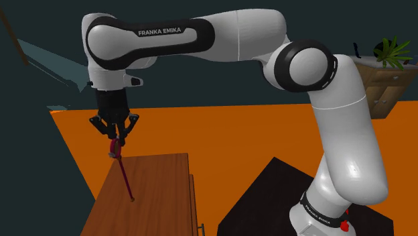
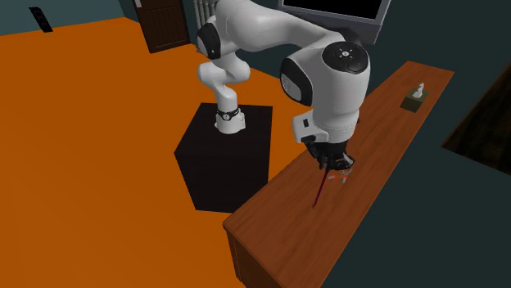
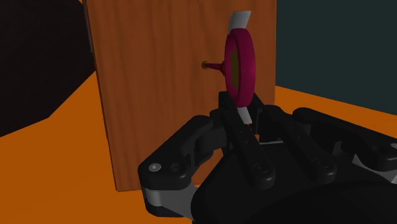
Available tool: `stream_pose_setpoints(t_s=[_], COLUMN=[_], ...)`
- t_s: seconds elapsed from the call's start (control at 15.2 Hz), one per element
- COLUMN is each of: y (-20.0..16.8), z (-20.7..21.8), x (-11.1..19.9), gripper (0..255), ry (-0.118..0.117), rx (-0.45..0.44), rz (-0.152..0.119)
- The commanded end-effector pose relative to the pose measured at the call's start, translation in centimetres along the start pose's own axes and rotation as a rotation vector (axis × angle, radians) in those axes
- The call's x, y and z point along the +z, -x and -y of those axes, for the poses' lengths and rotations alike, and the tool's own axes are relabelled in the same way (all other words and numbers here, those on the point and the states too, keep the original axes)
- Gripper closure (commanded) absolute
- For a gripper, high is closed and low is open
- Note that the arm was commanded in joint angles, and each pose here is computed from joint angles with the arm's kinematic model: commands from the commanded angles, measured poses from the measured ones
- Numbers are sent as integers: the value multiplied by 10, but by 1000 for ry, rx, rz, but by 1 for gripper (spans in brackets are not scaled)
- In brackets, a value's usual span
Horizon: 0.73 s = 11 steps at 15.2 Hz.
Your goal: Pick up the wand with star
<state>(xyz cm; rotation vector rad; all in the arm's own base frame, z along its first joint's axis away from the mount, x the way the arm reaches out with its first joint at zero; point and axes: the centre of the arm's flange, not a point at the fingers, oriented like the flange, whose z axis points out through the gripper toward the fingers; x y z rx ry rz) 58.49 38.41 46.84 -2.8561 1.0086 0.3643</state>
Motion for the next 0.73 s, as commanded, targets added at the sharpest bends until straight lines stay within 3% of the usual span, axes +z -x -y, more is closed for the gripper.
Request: stream_pose_setpoints(t_s=[0.0,0.66], y=[3,14], z=[-1,-1], x=[-11,-52], gripper=[255,255], ry=[0,0], rx=[0,0], rz=[0,0])
